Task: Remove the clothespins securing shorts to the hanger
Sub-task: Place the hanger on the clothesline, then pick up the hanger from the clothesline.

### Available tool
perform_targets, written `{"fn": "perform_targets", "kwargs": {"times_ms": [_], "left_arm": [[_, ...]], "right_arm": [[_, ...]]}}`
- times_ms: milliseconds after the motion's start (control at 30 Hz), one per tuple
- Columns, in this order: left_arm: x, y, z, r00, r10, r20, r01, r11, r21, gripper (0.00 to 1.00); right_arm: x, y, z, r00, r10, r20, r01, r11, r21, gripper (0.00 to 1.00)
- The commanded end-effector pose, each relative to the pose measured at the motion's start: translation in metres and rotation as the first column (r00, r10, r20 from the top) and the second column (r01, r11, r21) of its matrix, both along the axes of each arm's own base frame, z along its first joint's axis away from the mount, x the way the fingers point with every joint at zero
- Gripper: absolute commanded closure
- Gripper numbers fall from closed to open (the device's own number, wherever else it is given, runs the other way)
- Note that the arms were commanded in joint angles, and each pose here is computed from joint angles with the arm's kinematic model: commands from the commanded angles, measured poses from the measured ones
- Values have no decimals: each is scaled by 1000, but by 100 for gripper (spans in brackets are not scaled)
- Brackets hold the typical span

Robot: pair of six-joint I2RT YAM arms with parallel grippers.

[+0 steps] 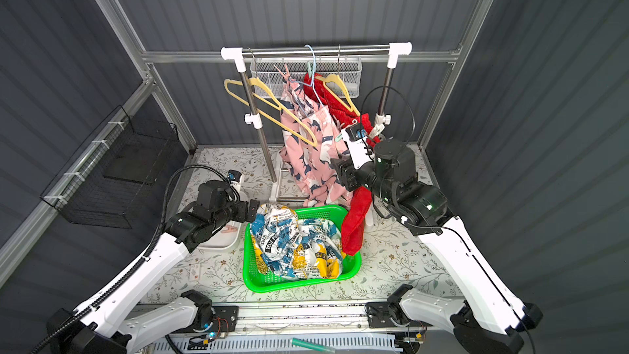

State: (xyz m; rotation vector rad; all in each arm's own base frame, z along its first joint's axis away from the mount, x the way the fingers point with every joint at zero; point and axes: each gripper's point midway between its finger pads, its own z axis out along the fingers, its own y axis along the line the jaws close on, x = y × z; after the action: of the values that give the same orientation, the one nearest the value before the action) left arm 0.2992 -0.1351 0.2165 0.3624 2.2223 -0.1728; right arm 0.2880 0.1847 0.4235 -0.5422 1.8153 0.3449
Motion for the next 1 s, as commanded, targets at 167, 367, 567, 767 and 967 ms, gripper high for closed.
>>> {"fn": "perform_targets", "kwargs": {"times_ms": [167, 367, 567, 767, 967], "left_arm": [[-3, -2, -4, 1000, -23, -9, 23, 1000, 20, 0], [-2, -2, -4, 1000, -21, -8, 21, 999, 24, 0], [-2, -2, -5, 1000, -22, -10, 23, 999, 26, 0], [-3, -2, -5, 1000, -22, -11, 22, 999, 26, 0], [-3, -2, -6, 1000, -24, -14, 24, 999, 28, 0]], "right_arm": [[10, 1, 1, 999, 35, 26, -37, 995, 96, 40], [20, 6, 13, 993, 62, 97, -73, 991, 111, 40], [39, 15, 11, 993, 69, 92, -78, 992, 100, 48], [48, 19, 9, 994, 64, 89, -73, 992, 105, 62], [47, 18, 19, 989, 59, 133, -76, 989, 130, 80]]}}
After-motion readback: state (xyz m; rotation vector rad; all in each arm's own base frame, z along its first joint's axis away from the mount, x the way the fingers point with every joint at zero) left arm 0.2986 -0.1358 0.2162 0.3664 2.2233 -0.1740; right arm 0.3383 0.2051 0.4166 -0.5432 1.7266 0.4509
